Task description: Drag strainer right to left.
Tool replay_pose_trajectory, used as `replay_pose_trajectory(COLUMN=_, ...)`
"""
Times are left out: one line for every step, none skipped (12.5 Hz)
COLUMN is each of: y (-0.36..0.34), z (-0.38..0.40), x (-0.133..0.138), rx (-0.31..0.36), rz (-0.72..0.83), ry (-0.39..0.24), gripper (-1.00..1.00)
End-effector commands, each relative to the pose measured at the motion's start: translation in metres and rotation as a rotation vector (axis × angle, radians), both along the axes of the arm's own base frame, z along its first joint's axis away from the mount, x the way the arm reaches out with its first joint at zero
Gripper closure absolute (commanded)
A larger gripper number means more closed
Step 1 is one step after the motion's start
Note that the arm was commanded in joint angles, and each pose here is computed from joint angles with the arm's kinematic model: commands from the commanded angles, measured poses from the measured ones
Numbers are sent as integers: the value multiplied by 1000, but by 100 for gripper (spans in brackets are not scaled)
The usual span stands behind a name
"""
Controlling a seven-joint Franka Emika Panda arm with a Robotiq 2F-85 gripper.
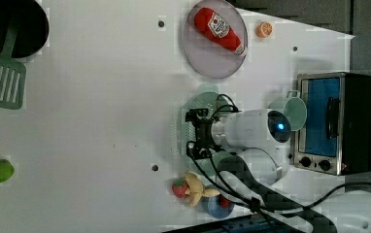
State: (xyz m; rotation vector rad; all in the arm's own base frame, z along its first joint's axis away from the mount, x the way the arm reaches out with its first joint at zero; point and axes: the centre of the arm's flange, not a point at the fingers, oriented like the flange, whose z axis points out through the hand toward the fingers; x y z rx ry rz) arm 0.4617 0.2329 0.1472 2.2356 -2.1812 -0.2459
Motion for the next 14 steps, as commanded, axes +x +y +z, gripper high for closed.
replay_pose_trajectory(y=51, z=13, x=3, rx=16, rz=-50, ry=-23, gripper=-100)
replay_pose_trajectory(y=63, z=12, x=4, rx=20, rz=-52, ry=-25, gripper=-100)
replay_pose_trajectory(y=74, z=11, x=4, rx=25, rz=-47, ry=-28, gripper=-100)
replay_pose_trajectory(y=85, z=9, x=4, rx=28, rz=-40, ry=-29, gripper=-100)
replay_pose_trajectory(y=95, z=8, x=4, rx=34, rz=-26, ry=-34, gripper=-100)
replay_pose_trajectory(y=105, z=8, x=4, rx=40, rz=-16, ry=-37, gripper=-100)
replay_pose_trajectory(y=114, z=7, x=3, rx=46, rz=-9, ry=-40, gripper=-100)
replay_pose_trajectory(y=124, z=7, x=3, rx=50, rz=-14, ry=-43, gripper=-100)
replay_pose_trajectory(y=133, z=7, x=3, rx=53, rz=-34, ry=-43, gripper=-100)
replay_pose_trajectory(y=143, z=8, x=3, rx=58, rz=-54, ry=-45, gripper=-100)
replay_pose_trajectory(y=153, z=7, x=3, rx=62, rz=-71, ry=-45, gripper=-100)
replay_pose_trajectory(y=163, z=7, x=3, rx=68, rz=-69, ry=-49, gripper=-100)
replay_pose_trajectory(y=171, z=5, x=2, rx=73, rz=-59, ry=-51, gripper=-100)
replay_pose_trajectory(y=179, z=3, x=1, rx=78, rz=-49, ry=-53, gripper=-100)
